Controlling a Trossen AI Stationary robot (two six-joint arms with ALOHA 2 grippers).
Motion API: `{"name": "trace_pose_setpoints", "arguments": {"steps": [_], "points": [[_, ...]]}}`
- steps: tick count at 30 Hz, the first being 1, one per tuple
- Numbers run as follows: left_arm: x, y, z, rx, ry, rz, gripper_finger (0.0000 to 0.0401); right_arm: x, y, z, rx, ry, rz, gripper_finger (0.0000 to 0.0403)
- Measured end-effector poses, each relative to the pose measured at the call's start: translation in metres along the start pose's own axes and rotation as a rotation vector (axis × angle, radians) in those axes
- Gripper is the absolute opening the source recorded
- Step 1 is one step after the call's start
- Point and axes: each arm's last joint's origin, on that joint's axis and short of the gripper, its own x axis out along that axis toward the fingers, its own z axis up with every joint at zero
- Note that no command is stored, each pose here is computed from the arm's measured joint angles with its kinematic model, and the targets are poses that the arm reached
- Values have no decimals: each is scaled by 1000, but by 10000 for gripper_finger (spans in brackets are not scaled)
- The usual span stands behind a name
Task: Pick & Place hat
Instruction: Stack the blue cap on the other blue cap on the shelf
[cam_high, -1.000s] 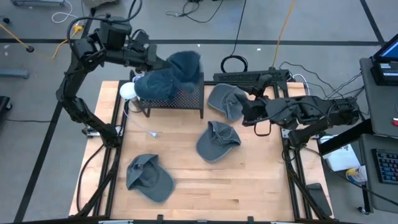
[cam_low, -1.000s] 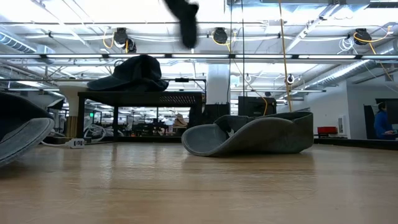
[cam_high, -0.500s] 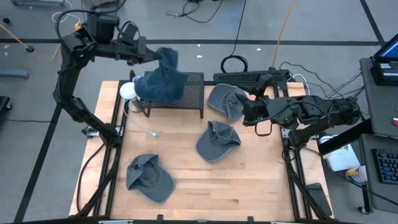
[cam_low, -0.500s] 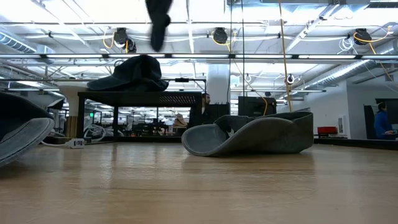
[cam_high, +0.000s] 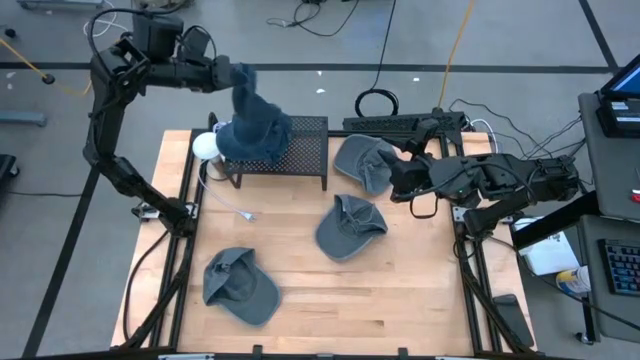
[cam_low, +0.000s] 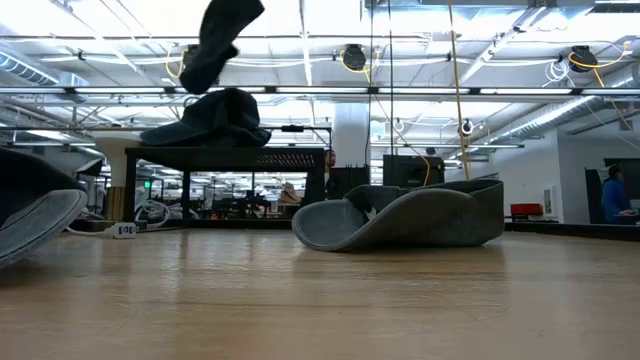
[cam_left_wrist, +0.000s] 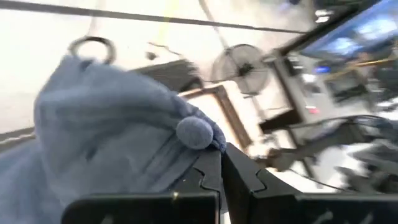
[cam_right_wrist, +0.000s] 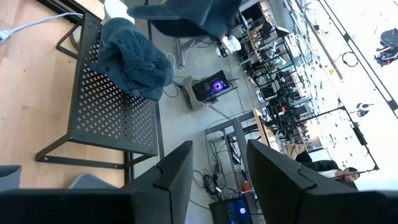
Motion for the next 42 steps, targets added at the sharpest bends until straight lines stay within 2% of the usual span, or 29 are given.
{"name": "trace_pose_setpoints", "arguments": {"steps": [3, 6, 15, 22, 26, 34, 42], "points": [[-1, 8, -2, 22, -4, 115, 0, 0, 0, -1, 10, 4, 3, 145], [-2, 13, -3, 43, 3, 182, 0, 0, 1, -2, -5, 12, 8, 145], [-17, 18, -3, 59, -30, 189, 0, 7, -3, -7, -36, 51, -9, 142], [-27, 30, -8, 73, 3, 317, 0, 10, -4, -9, -40, 70, -13, 142], [-27, 30, -7, 115, -2, 328, 0, 10, -3, -10, -45, 78, -6, 142], [-10, 28, -6, 263, 46, 370, 0, 9, 0, -16, -9, 114, 17, 140], [15, 25, -5, 317, 105, 382, 0, 9, 3, -20, -30, 145, 36, 139]]}}
